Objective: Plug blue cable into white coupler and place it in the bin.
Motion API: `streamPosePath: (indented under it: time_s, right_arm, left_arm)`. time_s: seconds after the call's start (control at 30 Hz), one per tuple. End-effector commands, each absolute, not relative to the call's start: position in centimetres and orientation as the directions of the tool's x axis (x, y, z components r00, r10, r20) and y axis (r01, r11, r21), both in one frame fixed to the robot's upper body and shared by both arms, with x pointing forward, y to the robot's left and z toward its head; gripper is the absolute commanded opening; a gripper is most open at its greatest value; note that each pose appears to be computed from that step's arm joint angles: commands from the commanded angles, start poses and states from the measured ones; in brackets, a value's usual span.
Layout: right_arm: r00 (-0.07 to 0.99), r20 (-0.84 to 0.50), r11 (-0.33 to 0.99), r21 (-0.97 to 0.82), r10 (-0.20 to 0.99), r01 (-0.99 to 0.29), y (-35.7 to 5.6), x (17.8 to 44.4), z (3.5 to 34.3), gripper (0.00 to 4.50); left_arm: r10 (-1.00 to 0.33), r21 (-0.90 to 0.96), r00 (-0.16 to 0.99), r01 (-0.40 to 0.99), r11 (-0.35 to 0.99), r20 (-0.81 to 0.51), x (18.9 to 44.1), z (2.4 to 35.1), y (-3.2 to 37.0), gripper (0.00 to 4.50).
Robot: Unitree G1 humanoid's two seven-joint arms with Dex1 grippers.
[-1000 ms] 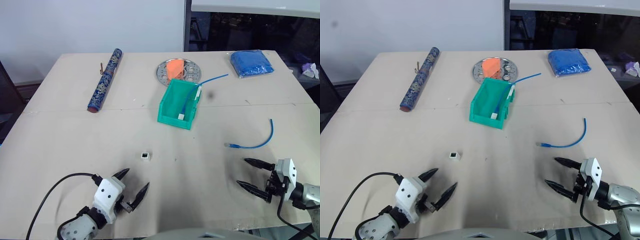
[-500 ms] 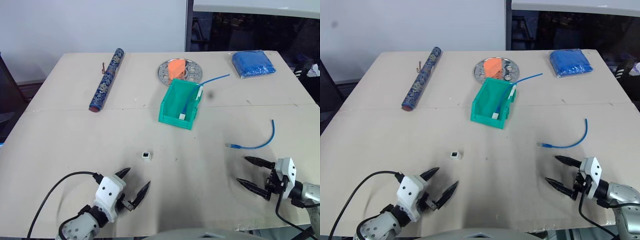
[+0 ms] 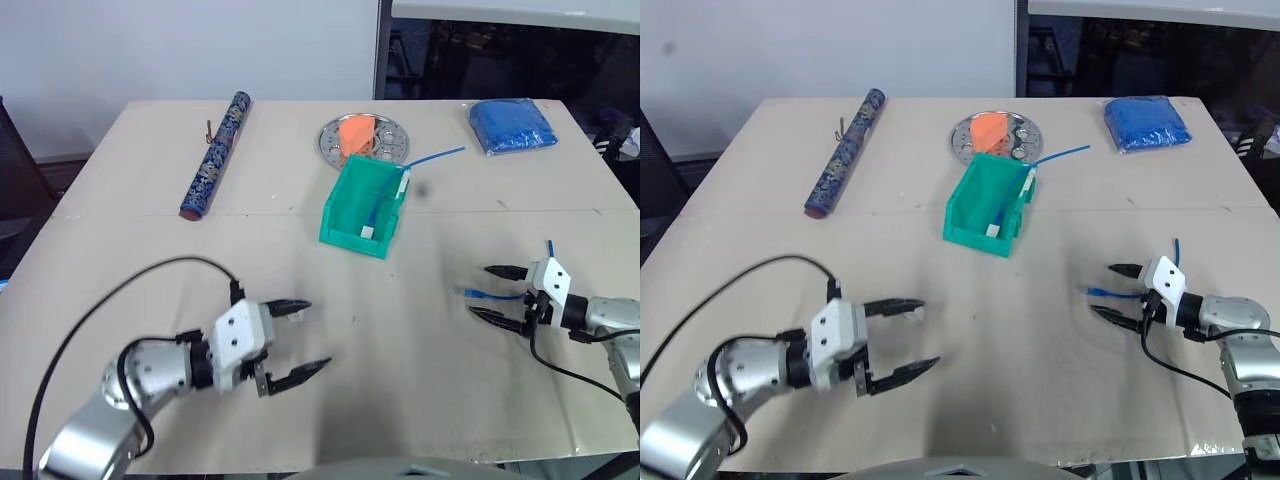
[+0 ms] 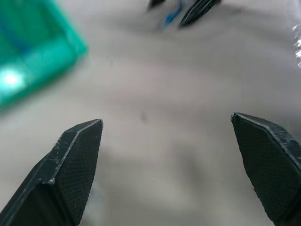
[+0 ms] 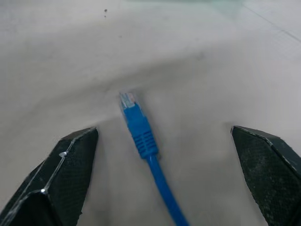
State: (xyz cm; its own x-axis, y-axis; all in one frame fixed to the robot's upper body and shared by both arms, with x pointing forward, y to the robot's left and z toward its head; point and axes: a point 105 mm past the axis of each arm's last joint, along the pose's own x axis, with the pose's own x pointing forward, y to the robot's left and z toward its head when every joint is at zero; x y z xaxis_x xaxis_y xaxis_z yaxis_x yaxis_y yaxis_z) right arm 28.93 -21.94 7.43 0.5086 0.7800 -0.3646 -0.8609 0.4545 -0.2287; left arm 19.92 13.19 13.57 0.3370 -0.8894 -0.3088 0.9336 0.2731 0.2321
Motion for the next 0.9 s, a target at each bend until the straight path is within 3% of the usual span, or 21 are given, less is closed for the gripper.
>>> streamPosePath:
  time_s: [0.03,0.23,0.27,0.37,0.5,0.67,0.77,0.9]
  right_arm:
    - [0.456,-0.429,0.4,-0.219,0.78,-0.89,-22.2,28.8,6.8,3.18]
    - [0.435,-0.425,0.386,-0.201,0.793,-0.9,-22.0,28.6,6.6,0.17]
    - [0.433,-0.422,0.385,-0.199,0.797,-0.901,-21.9,28.6,6.6,0.07]
    - [0.389,-0.408,0.346,-0.179,0.826,-0.921,-19.9,28.7,7.0,0.07]
    - [0.262,-0.389,0.208,-0.176,0.883,-0.962,-14.4,28.6,7.9,0.07]
    - [0.176,-0.375,0.116,-0.177,0.91,-0.977,-7.9,29.0,8.5,0.07]
    - [0.199,-0.361,0.133,-0.199,0.911,-0.971,-6.5,29.7,8.6,1.15]
    - [0.258,-0.316,0.201,-0.202,0.913,-0.958,-8.5,29.7,9.4,3.09]
  left_arm:
    - [-0.916,0.213,0.254,0.958,0.193,-0.311,20.3,15.0,12.8,4.5]
    - [-0.915,0.231,0.249,0.956,0.18,-0.316,21.9,16.4,13.1,4.5]
    - [-0.915,0.231,0.249,0.956,0.18,-0.317,22.1,16.6,13.1,4.5]
    - [-0.913,0.229,0.239,0.959,0.168,-0.331,22.3,16.7,13.3,4.5]
    - [-0.908,0.198,0.185,0.973,0.116,-0.376,22.5,16.7,13.3,4.5]
    - [-0.892,0.193,0.139,0.979,0.059,-0.431,23.4,16.6,13.2,4.5]
    - [-0.876,0.207,0.131,0.978,0.036,-0.464,24.5,16.1,12.7,4.5]
    - [-0.854,0.215,0.12,0.977,0.01,-0.506,25.9,15.2,11.7,4.5]
